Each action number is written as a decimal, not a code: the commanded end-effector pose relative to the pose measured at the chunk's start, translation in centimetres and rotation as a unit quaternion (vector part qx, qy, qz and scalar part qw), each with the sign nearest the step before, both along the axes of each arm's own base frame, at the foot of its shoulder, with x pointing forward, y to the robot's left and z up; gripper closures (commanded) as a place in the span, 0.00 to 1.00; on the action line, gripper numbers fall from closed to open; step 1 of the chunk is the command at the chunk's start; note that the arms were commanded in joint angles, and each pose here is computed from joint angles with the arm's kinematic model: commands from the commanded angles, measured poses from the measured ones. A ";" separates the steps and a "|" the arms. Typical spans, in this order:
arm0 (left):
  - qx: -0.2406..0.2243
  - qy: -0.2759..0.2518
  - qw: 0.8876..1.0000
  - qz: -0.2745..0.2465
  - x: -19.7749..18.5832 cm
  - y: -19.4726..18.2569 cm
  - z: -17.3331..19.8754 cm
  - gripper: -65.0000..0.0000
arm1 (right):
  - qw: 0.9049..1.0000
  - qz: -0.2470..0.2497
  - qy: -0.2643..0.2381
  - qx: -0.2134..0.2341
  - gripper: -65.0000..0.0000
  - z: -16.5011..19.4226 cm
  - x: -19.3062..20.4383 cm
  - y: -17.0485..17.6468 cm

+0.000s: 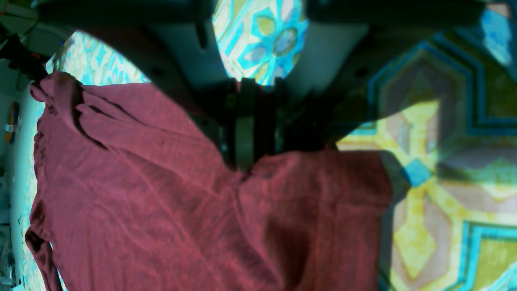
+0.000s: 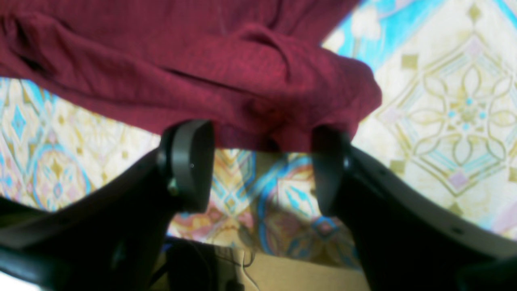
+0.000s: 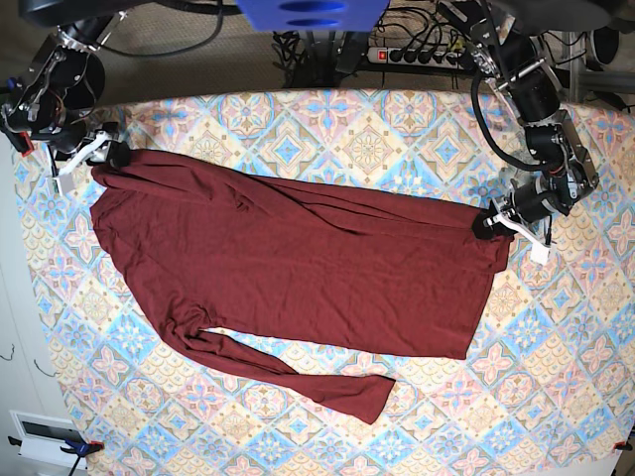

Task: Layout the t-shirt on the table in an organized manner, then fold the t-shirt properly
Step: 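Grasp the shirt shoulders with both grippers and pull them apart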

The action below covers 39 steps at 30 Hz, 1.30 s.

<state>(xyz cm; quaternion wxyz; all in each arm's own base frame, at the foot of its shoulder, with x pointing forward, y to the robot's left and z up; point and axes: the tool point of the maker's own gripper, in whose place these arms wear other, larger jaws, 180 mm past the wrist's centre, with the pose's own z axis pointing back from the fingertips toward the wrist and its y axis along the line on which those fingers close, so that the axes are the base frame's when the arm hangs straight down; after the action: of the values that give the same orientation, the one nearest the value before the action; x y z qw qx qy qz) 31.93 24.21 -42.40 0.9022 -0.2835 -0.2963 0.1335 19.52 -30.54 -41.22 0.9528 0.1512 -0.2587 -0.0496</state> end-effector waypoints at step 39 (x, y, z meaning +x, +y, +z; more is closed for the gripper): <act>0.045 0.028 0.998 0.027 -6.4 8.6 0.8 1.00 | 0.994 -0.022 0.093 0.054 0.91 -4.2 -4.4 0.3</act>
<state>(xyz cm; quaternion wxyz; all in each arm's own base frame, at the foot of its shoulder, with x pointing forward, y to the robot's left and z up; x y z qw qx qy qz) 25.26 31.27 -42.49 0.9127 -0.2527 -0.2790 0.1592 18.04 -29.39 -43.97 0.9388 0.2212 -0.2403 -0.1093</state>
